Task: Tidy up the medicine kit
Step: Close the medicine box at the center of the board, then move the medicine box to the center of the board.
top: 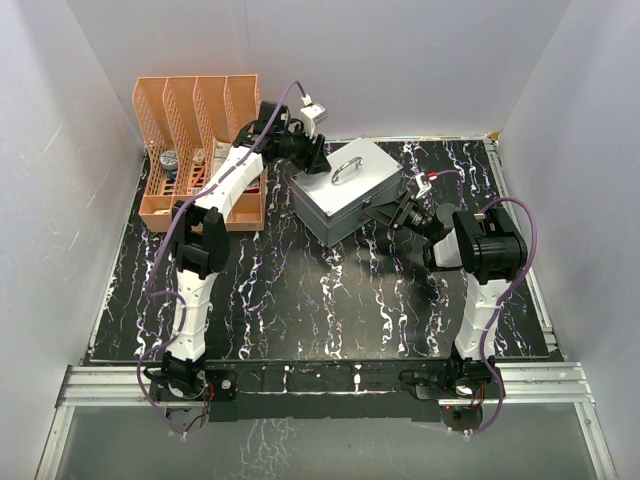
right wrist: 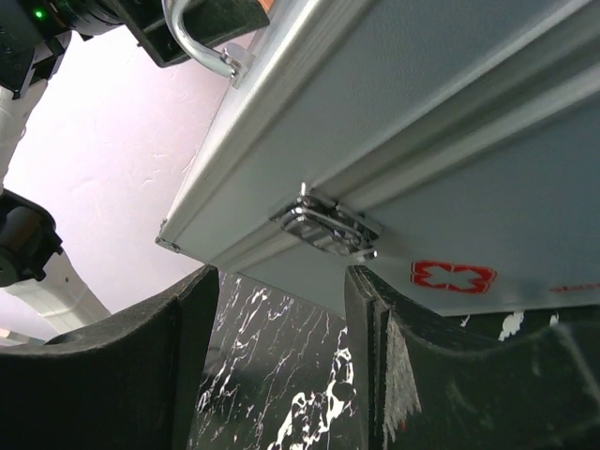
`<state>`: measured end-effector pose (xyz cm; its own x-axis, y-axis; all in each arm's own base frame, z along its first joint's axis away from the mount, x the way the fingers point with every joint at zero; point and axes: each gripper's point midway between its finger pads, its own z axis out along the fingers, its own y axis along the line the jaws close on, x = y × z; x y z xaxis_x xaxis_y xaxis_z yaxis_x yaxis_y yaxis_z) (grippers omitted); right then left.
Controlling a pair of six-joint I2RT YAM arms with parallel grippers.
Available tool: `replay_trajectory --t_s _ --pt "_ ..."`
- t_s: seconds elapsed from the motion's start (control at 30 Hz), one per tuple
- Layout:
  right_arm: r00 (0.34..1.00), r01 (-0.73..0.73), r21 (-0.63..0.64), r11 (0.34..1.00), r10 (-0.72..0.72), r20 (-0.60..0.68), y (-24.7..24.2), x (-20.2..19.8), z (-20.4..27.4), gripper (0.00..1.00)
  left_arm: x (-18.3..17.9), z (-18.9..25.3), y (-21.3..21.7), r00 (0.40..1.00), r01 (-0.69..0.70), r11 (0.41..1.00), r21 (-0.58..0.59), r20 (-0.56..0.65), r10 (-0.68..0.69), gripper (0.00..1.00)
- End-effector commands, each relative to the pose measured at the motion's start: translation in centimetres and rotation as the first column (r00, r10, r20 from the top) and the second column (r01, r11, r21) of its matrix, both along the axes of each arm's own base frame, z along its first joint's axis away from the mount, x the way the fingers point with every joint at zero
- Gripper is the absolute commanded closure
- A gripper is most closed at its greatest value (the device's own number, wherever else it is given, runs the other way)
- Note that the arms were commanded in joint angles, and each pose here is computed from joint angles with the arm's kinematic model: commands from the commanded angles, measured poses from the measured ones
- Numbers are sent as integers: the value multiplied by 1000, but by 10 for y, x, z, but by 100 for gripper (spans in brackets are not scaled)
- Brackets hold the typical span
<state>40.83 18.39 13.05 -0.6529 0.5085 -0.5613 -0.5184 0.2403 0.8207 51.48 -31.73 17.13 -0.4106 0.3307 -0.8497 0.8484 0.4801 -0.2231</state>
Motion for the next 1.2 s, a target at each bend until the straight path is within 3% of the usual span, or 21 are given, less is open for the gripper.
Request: replay_trajectory --t_s 0.0,0.17,0.27,0.5,0.53,0.77,0.9,1.17 --pt "918 21 -1 1000 -19 397 -7 -26 65 45 -45 -43 -4 985 68 994 85 -165 -53 52" --pt "908 24 -37 999 -7 418 -17 -55 88 41 -41 -21 0 995 44 995 92 -96 -35 53" --pt "890 97 -115 989 -34 455 -30 -53 105 37 -38 7 2 999 22 996 81 -29 -19 52" --pt "890 312 -366 877 -135 436 -58 7 128 29 -28 63 14 990 -84 995 52 118 77 50" --pt "894 324 -378 867 -151 421 -61 17 125 24 -26 69 16 986 -103 994 46 137 96 50" --pt "883 418 -377 827 -272 382 -78 78 109 18 -28 110 44 943 -222 975 21 260 209 50" --pt "873 450 -362 816 -316 372 -83 116 99 19 -52 137 62 919 -265 964 -16 298 258 49" --pt "879 436 -349 830 -310 362 -82 155 91 20 -82 114 85 917 -319 947 18 258 304 49"
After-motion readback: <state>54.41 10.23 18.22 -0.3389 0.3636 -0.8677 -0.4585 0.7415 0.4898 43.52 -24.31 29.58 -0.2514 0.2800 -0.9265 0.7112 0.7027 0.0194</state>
